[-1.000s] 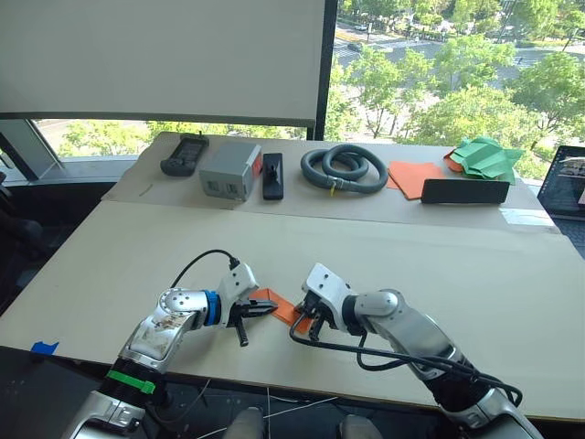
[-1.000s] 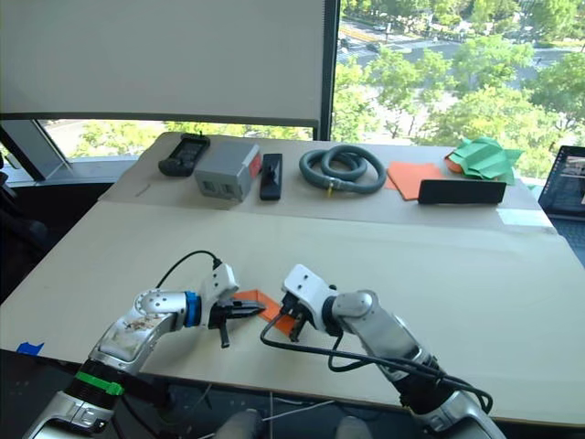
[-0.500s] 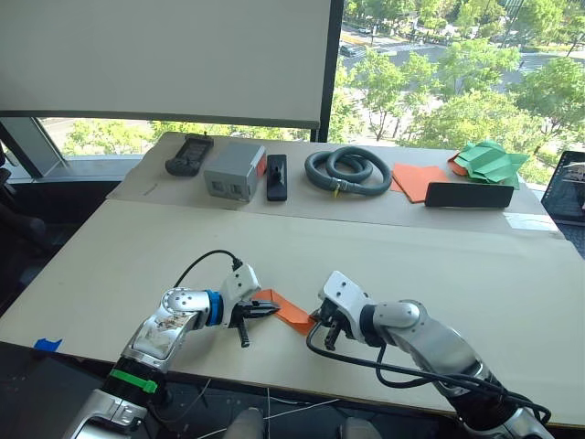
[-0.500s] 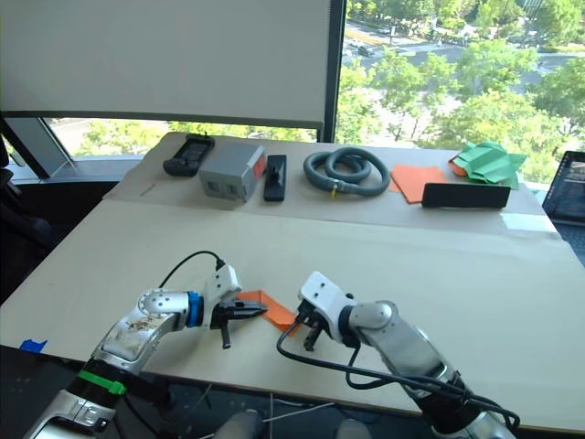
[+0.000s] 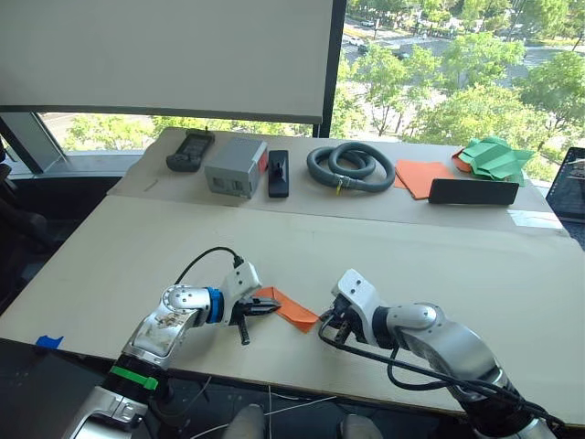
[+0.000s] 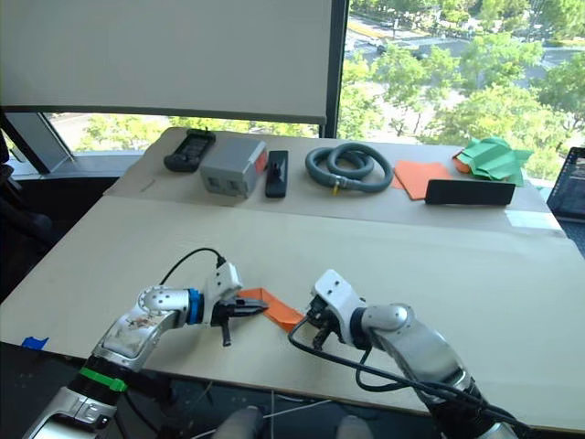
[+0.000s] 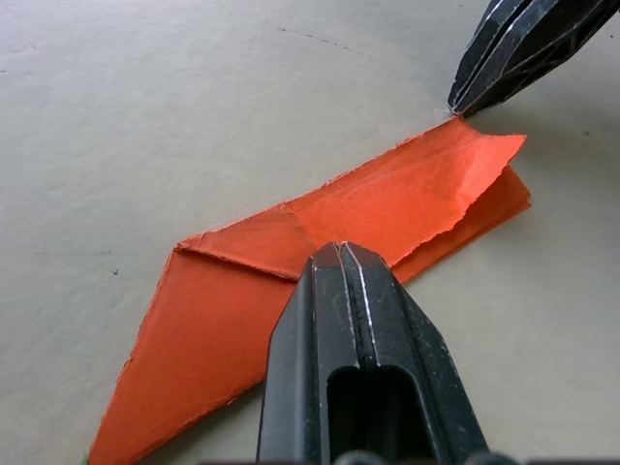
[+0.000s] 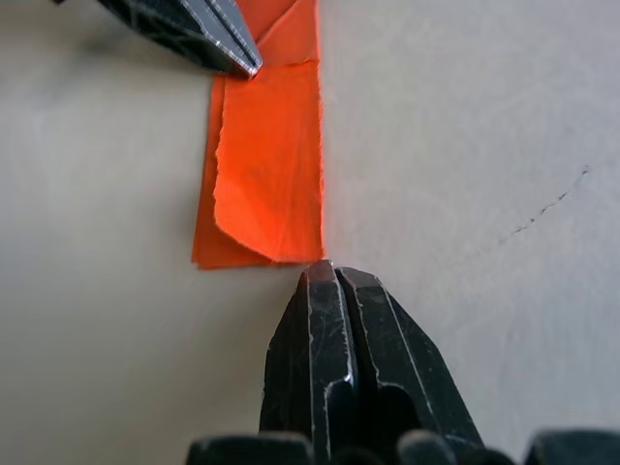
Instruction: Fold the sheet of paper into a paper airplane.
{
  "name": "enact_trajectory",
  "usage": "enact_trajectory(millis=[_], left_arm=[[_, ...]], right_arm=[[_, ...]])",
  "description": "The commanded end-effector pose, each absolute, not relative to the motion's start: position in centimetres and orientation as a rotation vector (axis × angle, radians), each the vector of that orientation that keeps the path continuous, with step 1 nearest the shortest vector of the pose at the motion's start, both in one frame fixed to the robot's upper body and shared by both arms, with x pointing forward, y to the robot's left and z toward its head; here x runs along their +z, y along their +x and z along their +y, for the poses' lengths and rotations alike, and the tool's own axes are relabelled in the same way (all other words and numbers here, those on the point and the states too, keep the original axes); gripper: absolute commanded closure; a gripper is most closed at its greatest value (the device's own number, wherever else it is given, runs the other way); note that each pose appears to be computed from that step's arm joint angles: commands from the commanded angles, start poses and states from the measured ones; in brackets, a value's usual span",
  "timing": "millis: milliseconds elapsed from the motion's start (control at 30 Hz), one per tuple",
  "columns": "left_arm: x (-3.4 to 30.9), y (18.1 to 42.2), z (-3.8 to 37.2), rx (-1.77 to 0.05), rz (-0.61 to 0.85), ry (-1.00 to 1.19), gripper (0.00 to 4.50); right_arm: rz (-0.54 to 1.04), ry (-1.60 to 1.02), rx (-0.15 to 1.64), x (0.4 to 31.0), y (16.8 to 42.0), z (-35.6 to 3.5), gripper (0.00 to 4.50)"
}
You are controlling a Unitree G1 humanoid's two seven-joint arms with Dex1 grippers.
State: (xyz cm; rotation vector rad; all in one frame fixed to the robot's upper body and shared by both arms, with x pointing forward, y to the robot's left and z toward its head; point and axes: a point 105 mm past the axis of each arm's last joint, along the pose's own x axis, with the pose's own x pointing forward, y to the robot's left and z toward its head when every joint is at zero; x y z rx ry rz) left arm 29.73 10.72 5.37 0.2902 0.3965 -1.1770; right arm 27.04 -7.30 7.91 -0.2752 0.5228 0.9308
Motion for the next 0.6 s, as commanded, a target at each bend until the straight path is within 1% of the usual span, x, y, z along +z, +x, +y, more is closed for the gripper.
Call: enact_trajectory(millis=[33,100,200,433,600], left_arm=[[3.3,29.2,11.3,-1.162,0.493,0.302,4.50],[3.4,29.1,11.3,-1.162,0.492,0.302,4.50],[3.4,29.2,11.4,-1.159,0.492,0.302,4.50],[3.9,29.3,11.5,-1.155,0.480,0.305,4.50],[5.0,30.3,11.1,-1.163,0.446,0.314,4.50]], right_arm=[[0.328,-0.224,0.987,12.3,27.7,-5.4,4.49],[0.306,-0.209,1.000,12.7,27.7,-4.7,4.49],[0.314,-0.214,1.010,12.3,27.7,-3.9,4.49],[0.431,-0.280,1.012,8.1,27.2,-3.3,4.49],[0.550,-0.312,0.994,5.0,26.4,-4.3,4.49]])
